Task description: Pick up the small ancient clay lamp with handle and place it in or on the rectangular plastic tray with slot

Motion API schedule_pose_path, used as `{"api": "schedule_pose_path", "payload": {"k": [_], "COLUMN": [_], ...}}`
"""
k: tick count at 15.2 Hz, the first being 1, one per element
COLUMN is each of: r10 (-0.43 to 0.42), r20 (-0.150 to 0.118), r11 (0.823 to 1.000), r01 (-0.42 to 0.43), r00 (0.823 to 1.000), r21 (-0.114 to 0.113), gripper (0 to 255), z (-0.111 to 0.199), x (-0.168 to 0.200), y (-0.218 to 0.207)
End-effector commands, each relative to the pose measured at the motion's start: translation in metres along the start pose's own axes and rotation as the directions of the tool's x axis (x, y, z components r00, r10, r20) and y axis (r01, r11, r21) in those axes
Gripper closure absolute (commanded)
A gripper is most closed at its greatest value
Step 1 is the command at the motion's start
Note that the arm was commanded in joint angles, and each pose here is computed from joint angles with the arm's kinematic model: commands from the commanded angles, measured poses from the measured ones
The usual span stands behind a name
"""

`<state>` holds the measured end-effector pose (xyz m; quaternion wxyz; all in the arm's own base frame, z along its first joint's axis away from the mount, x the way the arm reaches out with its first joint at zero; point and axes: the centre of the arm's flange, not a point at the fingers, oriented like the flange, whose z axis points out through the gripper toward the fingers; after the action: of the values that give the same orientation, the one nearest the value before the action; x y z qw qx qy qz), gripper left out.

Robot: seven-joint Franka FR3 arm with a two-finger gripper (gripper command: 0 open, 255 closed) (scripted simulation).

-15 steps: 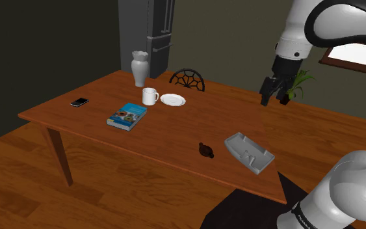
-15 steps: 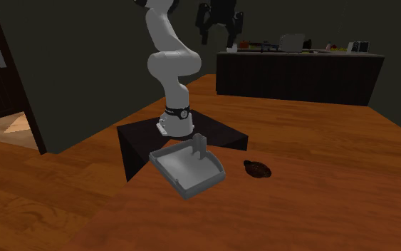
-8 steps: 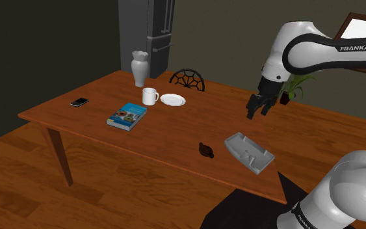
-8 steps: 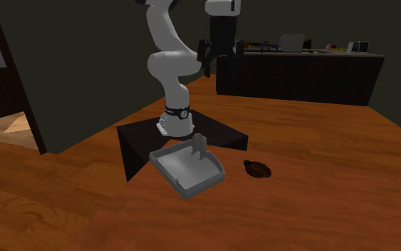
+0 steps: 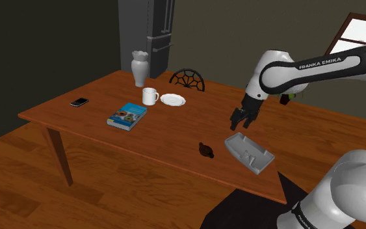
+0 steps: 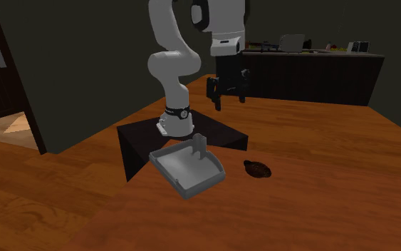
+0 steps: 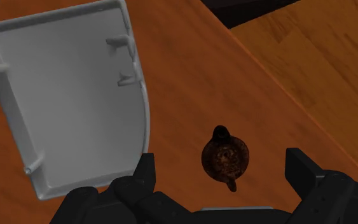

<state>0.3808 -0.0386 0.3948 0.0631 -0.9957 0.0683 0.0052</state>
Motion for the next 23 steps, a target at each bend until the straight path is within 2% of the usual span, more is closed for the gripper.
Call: {"api": "schedule_pose_path", "payload": {"k": [1,6,12,20,23], "r10": [0.001,0.000,-0.001,-0.001,-0.001], "r20": [-0.006,-0.013,-0.021,-0.021,-0.021], "r11": [1.000,0.994,0.980,0.979,0.979], "r01": [-0.001,0.002,0.005,0.005,0.005], "r00": [1.000,1.000,1.000,1.000,1.000], "r21": [0.031,0.108,0.201,0.203,0.203], "gripper": [0,0,0,0,0], "z": [0.027,0.088,0.161,0.202,0.202], "x": [0.011,0.037,0.069,0.070,0.070], "y": [0.006,0.012,0.013,0.005,0.005]}}
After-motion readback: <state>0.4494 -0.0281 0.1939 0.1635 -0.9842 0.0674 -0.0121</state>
